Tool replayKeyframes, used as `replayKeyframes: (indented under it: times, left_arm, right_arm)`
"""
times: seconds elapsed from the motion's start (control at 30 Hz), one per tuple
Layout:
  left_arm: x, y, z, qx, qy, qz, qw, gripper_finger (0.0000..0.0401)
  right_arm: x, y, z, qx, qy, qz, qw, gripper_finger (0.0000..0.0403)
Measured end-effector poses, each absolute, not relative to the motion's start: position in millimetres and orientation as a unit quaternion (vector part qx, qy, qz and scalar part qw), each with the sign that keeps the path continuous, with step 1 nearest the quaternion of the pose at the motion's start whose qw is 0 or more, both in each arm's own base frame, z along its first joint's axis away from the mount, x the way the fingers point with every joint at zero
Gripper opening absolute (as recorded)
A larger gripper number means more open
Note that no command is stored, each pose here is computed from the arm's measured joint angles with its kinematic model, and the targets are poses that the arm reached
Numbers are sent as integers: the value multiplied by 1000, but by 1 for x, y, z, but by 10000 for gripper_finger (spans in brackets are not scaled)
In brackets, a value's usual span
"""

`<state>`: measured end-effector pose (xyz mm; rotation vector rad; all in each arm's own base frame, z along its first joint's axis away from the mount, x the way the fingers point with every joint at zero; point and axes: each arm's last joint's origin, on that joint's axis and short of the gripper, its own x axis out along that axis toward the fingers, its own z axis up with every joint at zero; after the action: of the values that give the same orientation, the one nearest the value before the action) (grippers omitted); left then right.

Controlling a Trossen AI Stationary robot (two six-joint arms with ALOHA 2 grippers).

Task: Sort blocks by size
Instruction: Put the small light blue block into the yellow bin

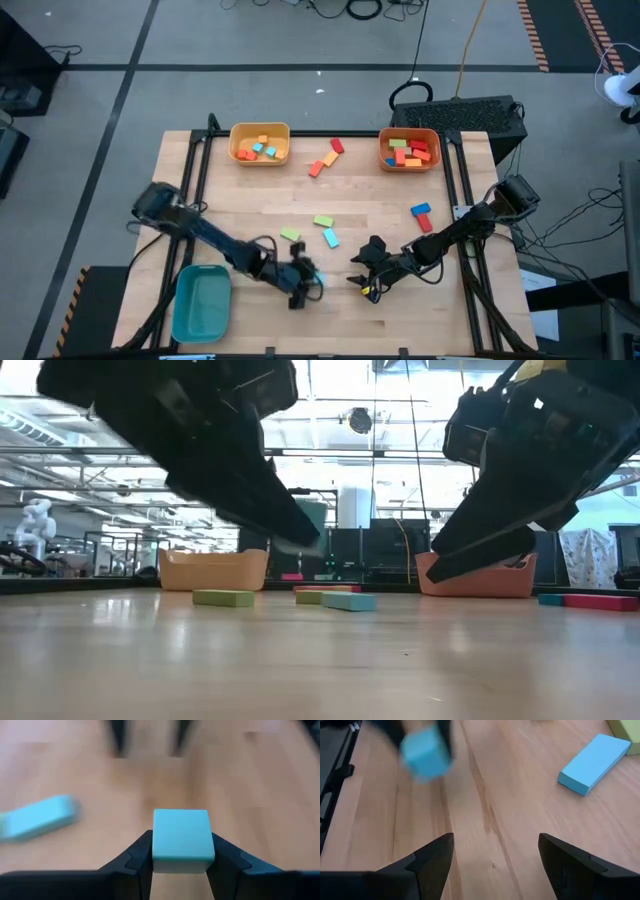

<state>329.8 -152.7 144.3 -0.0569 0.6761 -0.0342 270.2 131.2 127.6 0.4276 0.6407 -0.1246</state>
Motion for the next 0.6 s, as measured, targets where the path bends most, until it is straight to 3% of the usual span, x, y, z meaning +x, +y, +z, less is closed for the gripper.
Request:
replayKeyframes:
  times: [0.33,0.6]
  left_arm:
    - [312,-47,207,-33,372,152,915,139]
    - [294,32,218,-73,389,206,895,139]
  right_arm:
    - [278,114,128,186,295,-102,932,276]
    - [290,78,127,190,309,-110,926,276]
